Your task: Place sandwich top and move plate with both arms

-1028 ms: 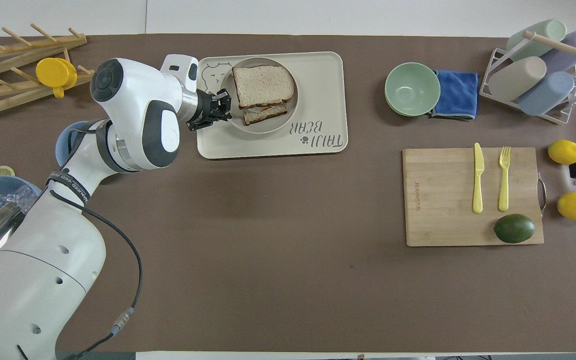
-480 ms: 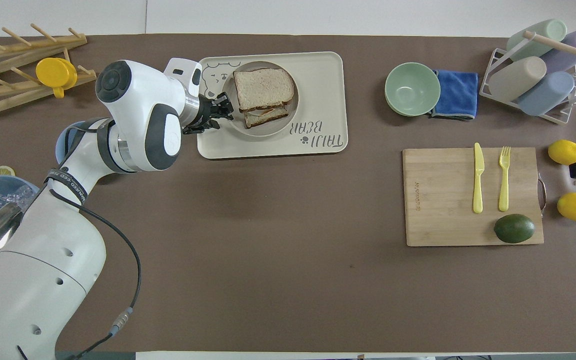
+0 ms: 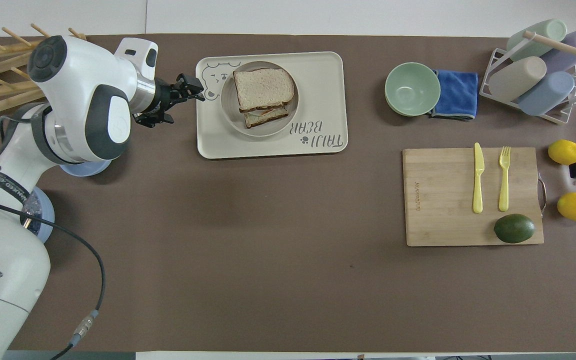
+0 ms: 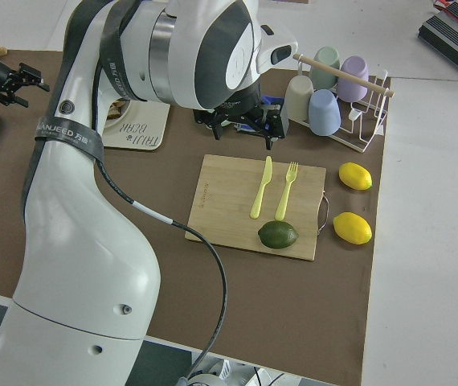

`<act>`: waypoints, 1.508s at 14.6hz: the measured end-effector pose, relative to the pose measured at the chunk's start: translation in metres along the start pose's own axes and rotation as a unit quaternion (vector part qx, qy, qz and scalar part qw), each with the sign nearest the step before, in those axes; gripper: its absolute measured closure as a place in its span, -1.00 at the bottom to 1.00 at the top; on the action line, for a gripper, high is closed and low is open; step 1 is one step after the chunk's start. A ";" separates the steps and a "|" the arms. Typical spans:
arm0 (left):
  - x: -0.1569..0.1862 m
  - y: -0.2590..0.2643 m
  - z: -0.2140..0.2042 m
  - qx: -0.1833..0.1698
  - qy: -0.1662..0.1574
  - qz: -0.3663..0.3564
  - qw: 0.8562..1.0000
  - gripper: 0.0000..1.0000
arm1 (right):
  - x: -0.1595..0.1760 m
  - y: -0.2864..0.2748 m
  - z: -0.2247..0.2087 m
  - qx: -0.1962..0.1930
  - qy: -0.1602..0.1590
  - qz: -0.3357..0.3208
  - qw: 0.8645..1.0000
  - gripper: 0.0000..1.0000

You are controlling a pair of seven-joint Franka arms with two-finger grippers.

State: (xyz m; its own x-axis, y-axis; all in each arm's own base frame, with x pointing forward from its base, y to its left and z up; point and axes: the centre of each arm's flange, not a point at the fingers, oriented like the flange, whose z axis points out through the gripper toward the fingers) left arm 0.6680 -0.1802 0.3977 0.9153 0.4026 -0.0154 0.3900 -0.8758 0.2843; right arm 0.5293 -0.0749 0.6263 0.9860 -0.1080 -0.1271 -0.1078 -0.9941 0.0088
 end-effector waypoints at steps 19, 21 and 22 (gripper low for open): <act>-0.080 -0.116 -0.261 0.145 -0.094 0.188 0.967 -1.00 | 0.000 0.000 0.000 0.000 0.000 0.000 1.000 -1.00; -0.085 -0.117 -0.250 0.149 -0.110 0.194 0.963 -1.00 | 0.000 0.000 0.000 0.000 0.000 0.000 1.000 -1.00; -0.086 -0.117 -0.244 0.149 -0.114 0.198 0.962 -1.00 | 0.000 0.000 0.000 0.000 0.000 0.000 1.000 -1.00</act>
State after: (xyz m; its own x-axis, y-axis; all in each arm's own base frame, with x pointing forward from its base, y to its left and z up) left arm 0.5196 -0.0475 0.5998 0.9830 -0.0167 -0.1828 -0.0126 -0.9996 0.0235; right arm 0.5293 -0.0749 0.6263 0.9860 -0.1080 -0.1271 -0.1078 -0.9941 0.0088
